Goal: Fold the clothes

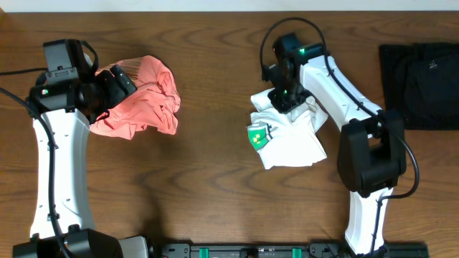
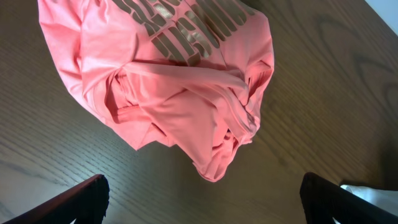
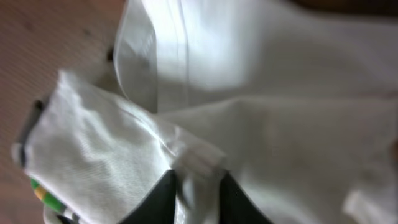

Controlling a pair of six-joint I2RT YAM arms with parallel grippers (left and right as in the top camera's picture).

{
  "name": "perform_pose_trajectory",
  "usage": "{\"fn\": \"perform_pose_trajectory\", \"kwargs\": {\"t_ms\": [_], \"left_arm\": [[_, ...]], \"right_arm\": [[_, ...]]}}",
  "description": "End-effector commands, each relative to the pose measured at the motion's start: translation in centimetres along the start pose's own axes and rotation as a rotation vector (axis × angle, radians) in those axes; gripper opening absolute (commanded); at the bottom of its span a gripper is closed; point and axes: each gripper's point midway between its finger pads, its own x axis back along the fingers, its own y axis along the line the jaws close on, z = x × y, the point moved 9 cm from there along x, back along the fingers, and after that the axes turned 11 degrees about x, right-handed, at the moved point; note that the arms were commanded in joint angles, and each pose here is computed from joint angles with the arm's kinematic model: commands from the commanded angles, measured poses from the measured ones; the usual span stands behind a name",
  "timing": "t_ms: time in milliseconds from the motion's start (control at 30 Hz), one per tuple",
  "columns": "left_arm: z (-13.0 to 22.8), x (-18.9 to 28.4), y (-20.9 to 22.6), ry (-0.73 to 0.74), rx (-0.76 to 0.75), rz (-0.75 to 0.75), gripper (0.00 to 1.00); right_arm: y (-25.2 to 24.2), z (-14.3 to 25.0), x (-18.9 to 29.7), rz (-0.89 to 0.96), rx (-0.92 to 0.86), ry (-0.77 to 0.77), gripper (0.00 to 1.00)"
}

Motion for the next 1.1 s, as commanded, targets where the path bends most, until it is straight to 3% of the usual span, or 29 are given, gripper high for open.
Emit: {"fn": "perform_pose_trajectory", "kwargs": {"t_ms": [0,67,467,767,1067], "left_arm": [[0.3,-0.6,0.3,0.021,-0.019,-0.021,0.98],[0.3,-0.6,0.3,0.023,-0.023,-0.023,0.98],[0.3,-0.6,0.3,0.022,-0.023,-0.023,0.98],[0.3,-0.6,0.3,0.019,-0.023,-0.020,0.98],[0.1,-0.6,0.2,0.012,-0.024,-0.015,0.98]], "right_arm": [[0.1,-1.2,2.0,-0.024,0.015,-0.081,0.07],[0.4,-1.3,2.3,-0.054,0.016,-0.090,0.01],[3.4,1.6,3.6,-0.195,0.041,0.103,0.01],[6.5,3.1,8.1,-0.232,0.079,0.088,0.01],[8.7,4.2,7.3,-0.267,0.089,0.189,0.01]]}}
